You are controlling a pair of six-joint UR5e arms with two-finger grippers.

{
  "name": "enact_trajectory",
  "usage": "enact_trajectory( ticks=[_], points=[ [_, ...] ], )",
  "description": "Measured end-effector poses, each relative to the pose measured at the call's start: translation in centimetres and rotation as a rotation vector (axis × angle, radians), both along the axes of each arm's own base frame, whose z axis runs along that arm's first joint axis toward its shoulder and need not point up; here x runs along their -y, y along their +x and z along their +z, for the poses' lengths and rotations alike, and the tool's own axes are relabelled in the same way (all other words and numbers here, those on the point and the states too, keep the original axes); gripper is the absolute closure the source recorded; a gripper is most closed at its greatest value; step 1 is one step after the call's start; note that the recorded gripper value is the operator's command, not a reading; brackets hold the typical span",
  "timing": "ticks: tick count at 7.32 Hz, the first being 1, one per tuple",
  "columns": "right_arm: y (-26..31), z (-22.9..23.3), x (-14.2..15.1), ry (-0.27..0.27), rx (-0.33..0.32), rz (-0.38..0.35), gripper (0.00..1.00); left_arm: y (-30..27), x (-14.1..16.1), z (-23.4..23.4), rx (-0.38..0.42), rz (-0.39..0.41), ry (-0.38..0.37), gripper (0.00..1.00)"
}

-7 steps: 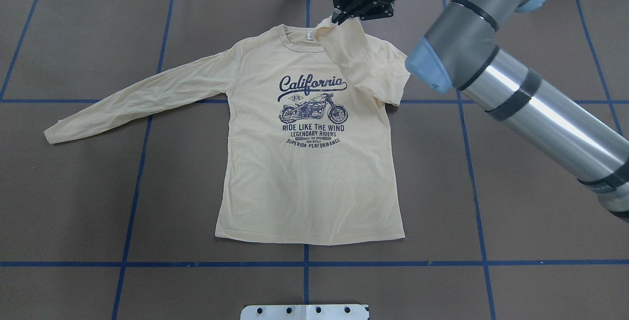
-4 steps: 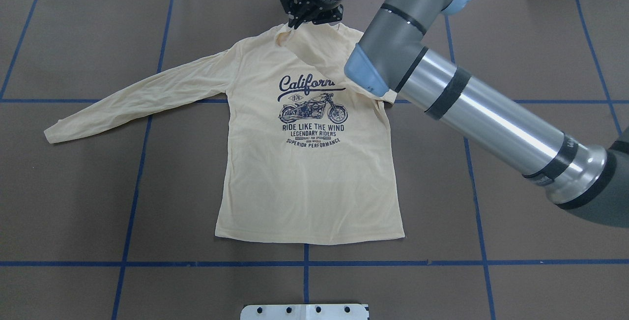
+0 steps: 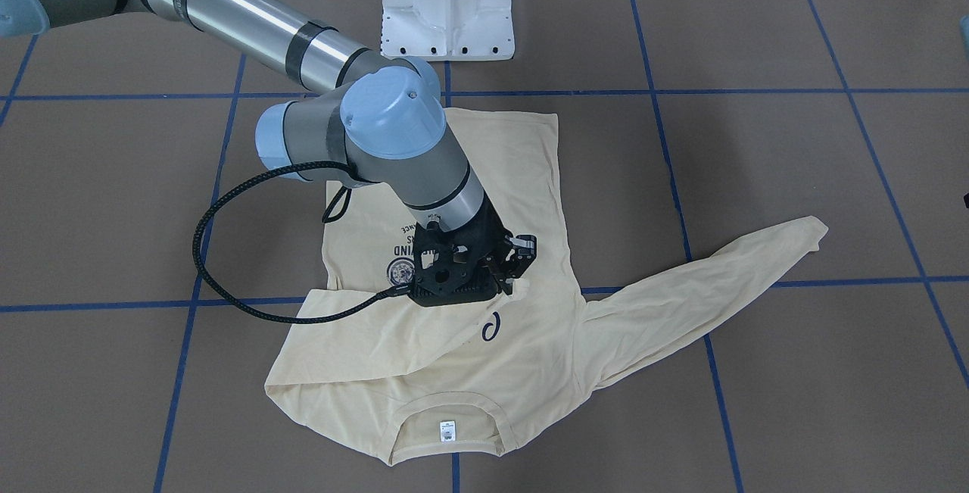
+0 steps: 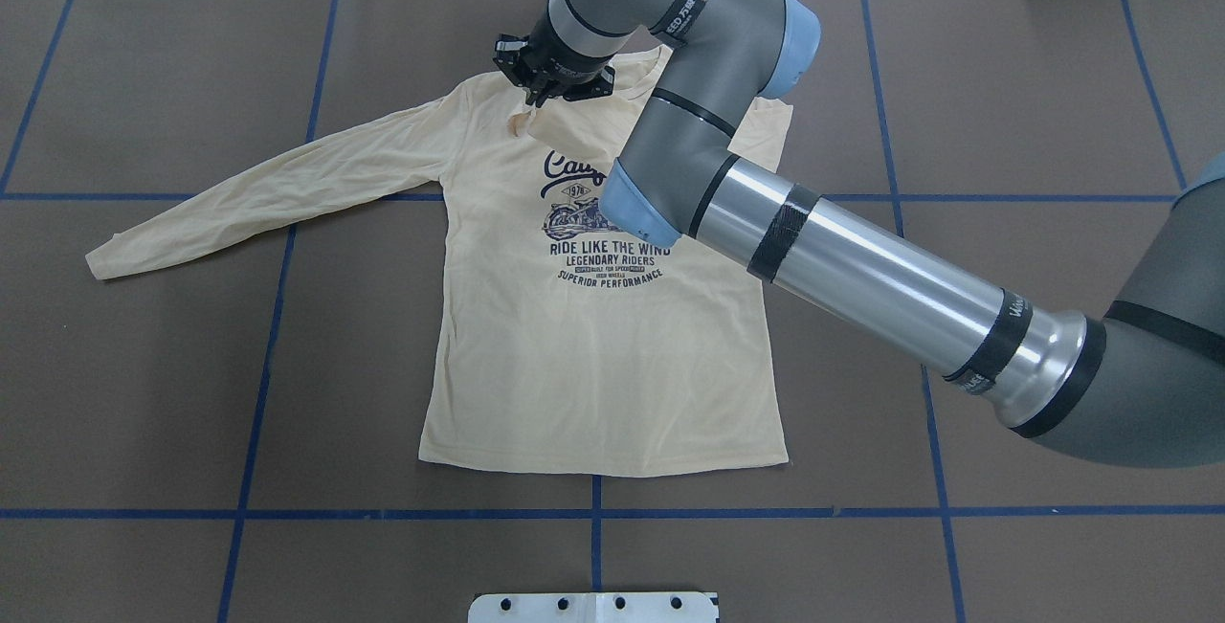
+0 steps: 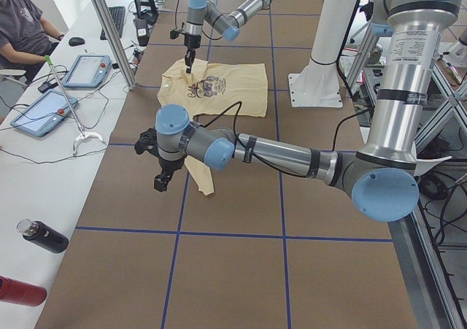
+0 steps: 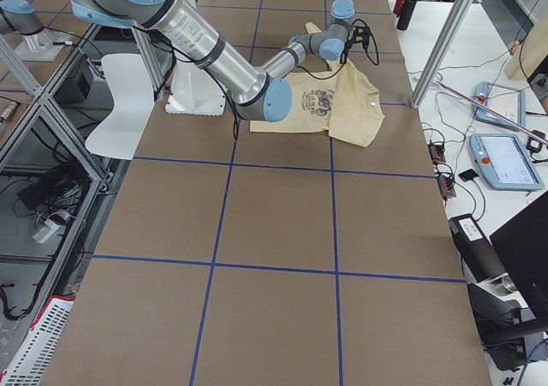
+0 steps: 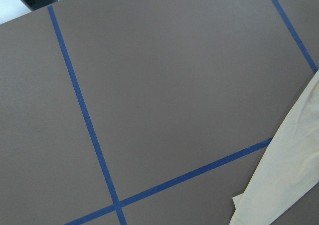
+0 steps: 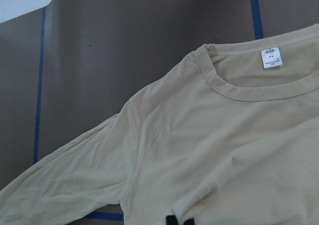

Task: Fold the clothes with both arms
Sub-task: 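Lift the cuff with the right gripper and carry it across toward the collar, then lay the sleeve down across the chest and release with the right gripper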

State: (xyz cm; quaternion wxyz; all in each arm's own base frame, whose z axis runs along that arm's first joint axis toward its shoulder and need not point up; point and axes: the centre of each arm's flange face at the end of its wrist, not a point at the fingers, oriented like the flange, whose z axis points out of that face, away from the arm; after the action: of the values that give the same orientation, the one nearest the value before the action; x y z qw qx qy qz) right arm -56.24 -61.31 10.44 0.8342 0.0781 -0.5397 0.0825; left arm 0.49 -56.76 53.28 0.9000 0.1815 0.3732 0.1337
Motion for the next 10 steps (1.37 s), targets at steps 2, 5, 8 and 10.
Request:
enact_trajectory(
  ticks=[2, 5, 8, 10],
  points=[
    [-2.6, -0.5, -0.9, 0.022, -0.005, 0.008, 1.0, 0.0, 0.0, -0.1, 0.0, -0.002, -0.001, 0.0],
    [-3.4, -3.3, -1.1, 0.064, 0.012, 0.059, 0.03, 0.0, 0.0, -0.2, -0.002, -0.008, -0.004, 0.0],
    [-3.0, -5.0, -0.8, 0.071, 0.038, 0.121, 0.01, -0.1, 0.3, -0.7, -0.003, -0.017, -0.005, 0.0],
    [-2.0, -5.0, -0.6, 0.015, 0.067, 0.169, 0.0, 0.0, 0.5, -1.0, -0.028, -0.073, -0.05, 0.0]
  ],
)
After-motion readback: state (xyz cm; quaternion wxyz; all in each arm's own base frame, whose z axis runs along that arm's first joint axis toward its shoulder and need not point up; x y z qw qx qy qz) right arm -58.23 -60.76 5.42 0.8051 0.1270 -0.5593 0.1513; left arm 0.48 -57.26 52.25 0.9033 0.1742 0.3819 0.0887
